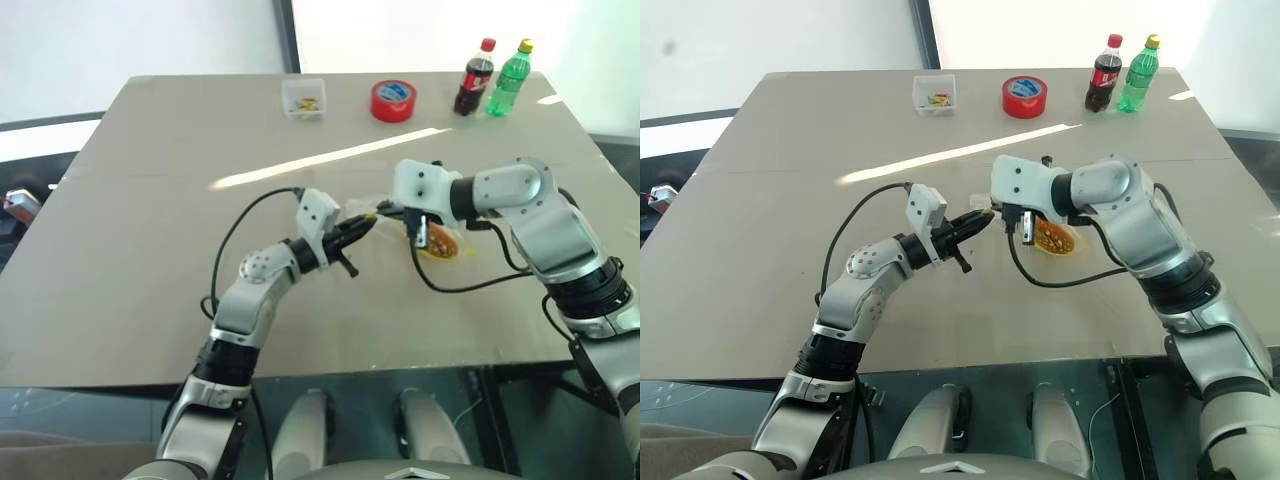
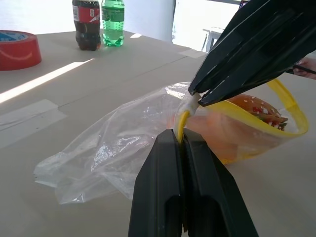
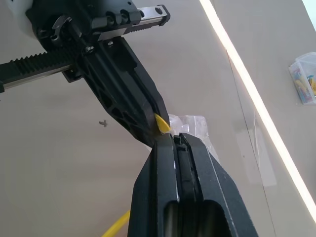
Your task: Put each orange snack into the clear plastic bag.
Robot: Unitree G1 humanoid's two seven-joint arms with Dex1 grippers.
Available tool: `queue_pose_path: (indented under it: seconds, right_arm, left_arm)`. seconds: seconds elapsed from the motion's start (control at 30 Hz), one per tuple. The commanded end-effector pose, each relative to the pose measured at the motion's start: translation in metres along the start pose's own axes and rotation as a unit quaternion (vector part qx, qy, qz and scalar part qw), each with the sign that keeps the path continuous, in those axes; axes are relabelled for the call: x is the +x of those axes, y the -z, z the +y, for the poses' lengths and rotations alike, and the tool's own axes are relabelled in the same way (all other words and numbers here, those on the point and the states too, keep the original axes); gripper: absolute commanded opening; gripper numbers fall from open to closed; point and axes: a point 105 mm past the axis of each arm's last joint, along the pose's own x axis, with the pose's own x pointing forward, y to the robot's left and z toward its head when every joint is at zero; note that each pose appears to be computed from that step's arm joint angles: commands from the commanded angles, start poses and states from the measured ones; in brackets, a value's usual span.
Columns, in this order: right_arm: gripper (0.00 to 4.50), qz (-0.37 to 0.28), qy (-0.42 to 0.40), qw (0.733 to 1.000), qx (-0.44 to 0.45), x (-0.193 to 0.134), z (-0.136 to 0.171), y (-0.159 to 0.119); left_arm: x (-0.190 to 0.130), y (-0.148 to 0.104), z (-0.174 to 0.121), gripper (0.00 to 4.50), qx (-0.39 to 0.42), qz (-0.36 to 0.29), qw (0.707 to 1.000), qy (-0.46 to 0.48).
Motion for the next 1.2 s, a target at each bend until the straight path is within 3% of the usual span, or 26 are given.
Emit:
queue_pose_path:
  seconds: [0.03,0.07,0.23,1.03,1.13,1.2]
  right_arm:
    - [0.06,0.002,0.001,1.000,-0.031,-0.002,0.000,-0.005]
    - [0.06,0.003,0.005,0.999,-0.034,-0.002,-0.001,-0.005]
    - [2.20,0.017,0.015,0.998,-0.053,-0.002,-0.003,-0.006]
    - [2.20,0.044,0.025,0.980,-0.193,0.000,-0.008,-0.024]
    - [1.53,0.043,0.018,0.981,-0.188,0.001,-0.005,-0.023]
    - [0.70,0.045,0.015,0.981,-0.187,0.002,-0.004,-0.022]
  left_arm:
    - [-0.001,-0.013,-0.002,0.00,0.017,-0.021,1.000,0.005]
    - [-0.001,-0.013,-0.002,0.00,0.017,-0.021,1.000,0.005]
    - [-0.002,-0.013,-0.002,0.00,0.017,-0.021,1.000,0.004]
    - [0.000,-0.013,-0.002,0.00,0.019,-0.021,1.000,0.004]
    - [-0.001,-0.013,-0.002,0.00,0.019,-0.021,1.000,0.004]
    - [0.000,-0.012,-0.002,0.00,0.018,-0.021,1.000,0.004]
